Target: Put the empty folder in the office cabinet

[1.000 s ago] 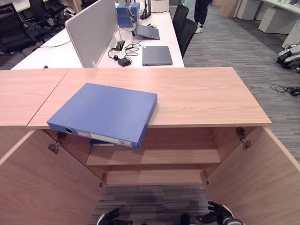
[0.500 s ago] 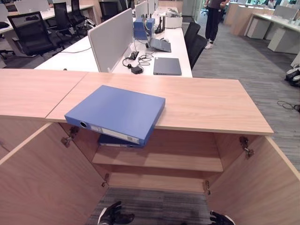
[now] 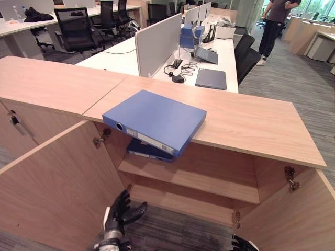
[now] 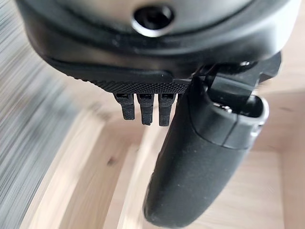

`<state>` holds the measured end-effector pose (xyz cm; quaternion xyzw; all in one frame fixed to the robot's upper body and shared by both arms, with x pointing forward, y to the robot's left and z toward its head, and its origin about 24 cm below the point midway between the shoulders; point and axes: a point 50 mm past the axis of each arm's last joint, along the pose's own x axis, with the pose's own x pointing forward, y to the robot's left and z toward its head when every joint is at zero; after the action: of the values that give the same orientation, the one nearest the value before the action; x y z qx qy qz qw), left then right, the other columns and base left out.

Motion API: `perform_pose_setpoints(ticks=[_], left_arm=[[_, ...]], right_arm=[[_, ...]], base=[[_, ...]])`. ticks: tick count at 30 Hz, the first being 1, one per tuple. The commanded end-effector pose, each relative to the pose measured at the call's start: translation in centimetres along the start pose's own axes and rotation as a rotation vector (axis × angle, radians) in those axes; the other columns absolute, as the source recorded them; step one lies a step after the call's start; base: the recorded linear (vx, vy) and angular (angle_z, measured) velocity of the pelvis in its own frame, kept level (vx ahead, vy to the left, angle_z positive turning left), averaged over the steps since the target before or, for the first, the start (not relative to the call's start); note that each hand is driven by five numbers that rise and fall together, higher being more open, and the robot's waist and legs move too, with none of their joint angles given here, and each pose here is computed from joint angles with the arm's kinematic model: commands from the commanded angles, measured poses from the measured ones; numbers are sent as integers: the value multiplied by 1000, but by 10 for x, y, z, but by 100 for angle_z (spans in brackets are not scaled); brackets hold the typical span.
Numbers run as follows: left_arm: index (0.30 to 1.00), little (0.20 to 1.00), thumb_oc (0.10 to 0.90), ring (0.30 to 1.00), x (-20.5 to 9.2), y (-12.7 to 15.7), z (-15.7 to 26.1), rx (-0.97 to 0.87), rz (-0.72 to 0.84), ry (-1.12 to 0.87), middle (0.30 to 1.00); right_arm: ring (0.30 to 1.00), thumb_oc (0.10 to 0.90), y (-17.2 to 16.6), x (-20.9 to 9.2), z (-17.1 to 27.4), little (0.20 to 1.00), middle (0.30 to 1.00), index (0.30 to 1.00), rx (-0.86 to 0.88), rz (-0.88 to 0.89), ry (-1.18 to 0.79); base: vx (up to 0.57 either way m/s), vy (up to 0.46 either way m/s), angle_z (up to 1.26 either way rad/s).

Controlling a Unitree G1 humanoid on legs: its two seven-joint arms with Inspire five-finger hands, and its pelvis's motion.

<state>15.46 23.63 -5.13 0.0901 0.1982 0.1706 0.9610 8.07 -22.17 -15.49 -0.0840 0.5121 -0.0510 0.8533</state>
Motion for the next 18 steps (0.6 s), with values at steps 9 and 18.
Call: perform_pose_setpoints(ticks=[9, 18], left_arm=[[900, 900, 800, 900, 9, 39, 172, 561, 423, -947, 900], [900, 900, 800, 900, -1, 66, 214, 959, 519, -1184, 900]], right_arm=[[900, 800, -2, 8, 52, 900, 900, 900, -127, 5, -211], [900, 800, -11, 6, 42, 900, 900, 900, -119, 31, -190]], base=[[21, -31, 1], [0, 0, 0]])
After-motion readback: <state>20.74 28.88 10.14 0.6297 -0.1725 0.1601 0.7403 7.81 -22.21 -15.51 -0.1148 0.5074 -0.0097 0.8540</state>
